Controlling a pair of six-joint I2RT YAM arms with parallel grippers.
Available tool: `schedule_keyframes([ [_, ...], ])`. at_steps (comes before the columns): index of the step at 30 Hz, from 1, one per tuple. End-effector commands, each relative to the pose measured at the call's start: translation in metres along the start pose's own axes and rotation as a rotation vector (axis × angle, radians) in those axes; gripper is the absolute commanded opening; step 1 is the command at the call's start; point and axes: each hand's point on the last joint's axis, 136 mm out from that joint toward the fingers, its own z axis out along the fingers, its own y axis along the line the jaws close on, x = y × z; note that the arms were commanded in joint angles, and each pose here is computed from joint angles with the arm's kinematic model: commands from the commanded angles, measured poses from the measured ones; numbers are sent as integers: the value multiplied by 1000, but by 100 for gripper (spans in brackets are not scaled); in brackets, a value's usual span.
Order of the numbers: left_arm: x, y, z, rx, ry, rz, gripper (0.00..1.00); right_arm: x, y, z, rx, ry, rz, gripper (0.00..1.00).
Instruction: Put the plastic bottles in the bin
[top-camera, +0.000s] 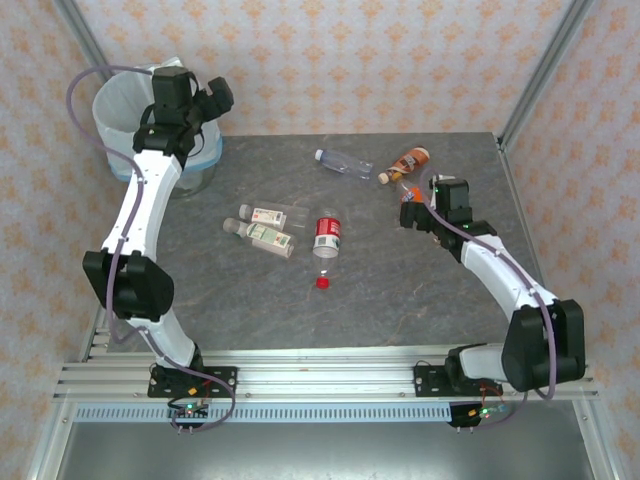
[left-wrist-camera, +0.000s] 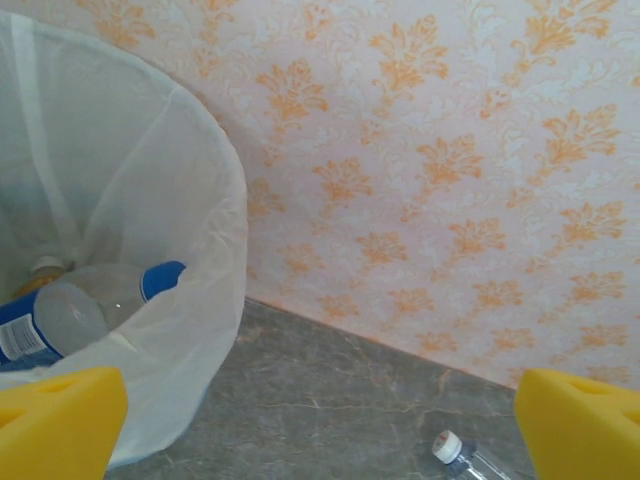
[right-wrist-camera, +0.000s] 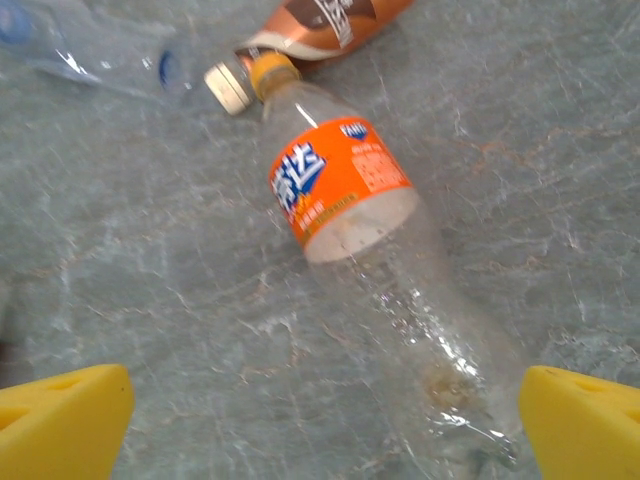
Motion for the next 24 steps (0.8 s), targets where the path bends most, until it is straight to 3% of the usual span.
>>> schedule_keyframes([
  [1, -28, -22, -29, 114, -113, -67, 100, 6, -12, 3, 11, 77, -64, 99],
  [7, -13, -14, -52, 126, -132, -118, 100, 25, -38, 9, -12, 248, -126, 99],
  [17, 36, 0, -81, 171, -41, -217, 100, 22, -61, 38, 4, 393, -201, 99],
  [24, 49, 17, -88, 108, -31, -205, 100, 35, -74, 61, 20, 556, -290, 100],
])
